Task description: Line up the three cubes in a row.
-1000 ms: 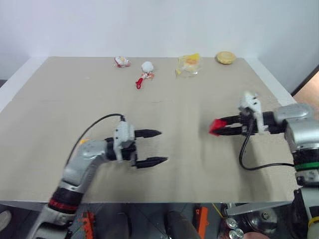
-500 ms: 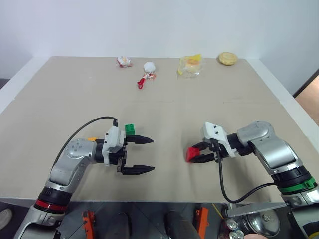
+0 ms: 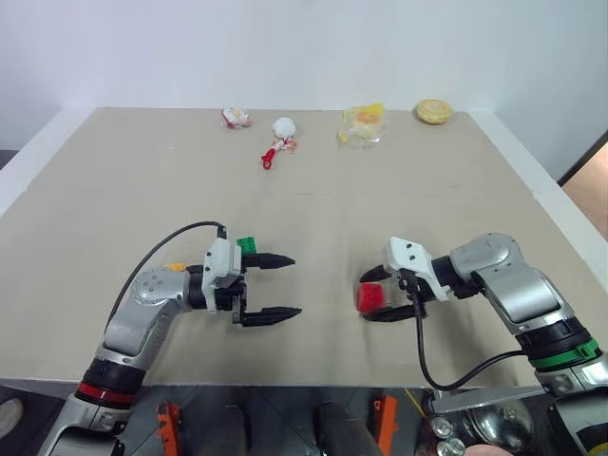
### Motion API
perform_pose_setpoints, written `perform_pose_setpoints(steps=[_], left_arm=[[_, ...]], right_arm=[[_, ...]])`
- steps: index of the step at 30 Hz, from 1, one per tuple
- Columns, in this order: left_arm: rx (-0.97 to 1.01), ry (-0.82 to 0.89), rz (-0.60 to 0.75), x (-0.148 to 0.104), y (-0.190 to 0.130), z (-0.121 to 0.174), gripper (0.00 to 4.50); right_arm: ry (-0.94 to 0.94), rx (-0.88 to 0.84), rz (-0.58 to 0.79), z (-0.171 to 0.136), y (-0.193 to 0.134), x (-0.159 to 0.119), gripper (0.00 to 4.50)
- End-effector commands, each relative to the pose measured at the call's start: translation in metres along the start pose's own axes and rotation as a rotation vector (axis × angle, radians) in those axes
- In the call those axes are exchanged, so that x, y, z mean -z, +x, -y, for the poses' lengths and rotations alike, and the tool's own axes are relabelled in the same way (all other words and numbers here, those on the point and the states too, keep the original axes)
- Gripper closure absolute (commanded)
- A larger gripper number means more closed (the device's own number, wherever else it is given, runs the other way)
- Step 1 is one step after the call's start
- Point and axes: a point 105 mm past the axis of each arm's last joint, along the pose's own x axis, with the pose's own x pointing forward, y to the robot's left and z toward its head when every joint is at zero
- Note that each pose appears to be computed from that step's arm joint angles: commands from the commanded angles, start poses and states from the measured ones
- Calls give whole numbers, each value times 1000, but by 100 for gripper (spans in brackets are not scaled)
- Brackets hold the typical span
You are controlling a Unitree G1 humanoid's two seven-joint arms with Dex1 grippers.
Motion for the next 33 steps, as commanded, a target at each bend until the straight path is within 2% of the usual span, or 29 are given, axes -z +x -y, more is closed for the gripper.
perform_pose_setpoints(steps=[1, 6, 10, 14, 20, 24, 33], left_arm=[[-167, 19, 74, -21, -4, -11, 0], [-444, 16, 86, -24, -12, -27, 0], [-554, 17, 44, -18, -19, -39, 0], [-454, 39, -6, -20, -25, -43, 0], [-292, 97, -205, -18, -50, -68, 0], [-154, 92, -331, -7, -67, -82, 0], [-60, 72, -434, 3, -63, -108, 0]], right_arm=[[-67, 39, 110, 2, -19, -35, 3], [-60, 78, 281, 1, -33, -67, 3], [-64, 113, 311, 6, -30, -72, 3], [-71, 97, 295, 6, -26, -71, 3], [-93, 91, 290, 7, -26, -75, 3], [-106, 87, 282, 3, -24, -76, 3], [-110, 128, 287, -4, -25, -80, 3]])
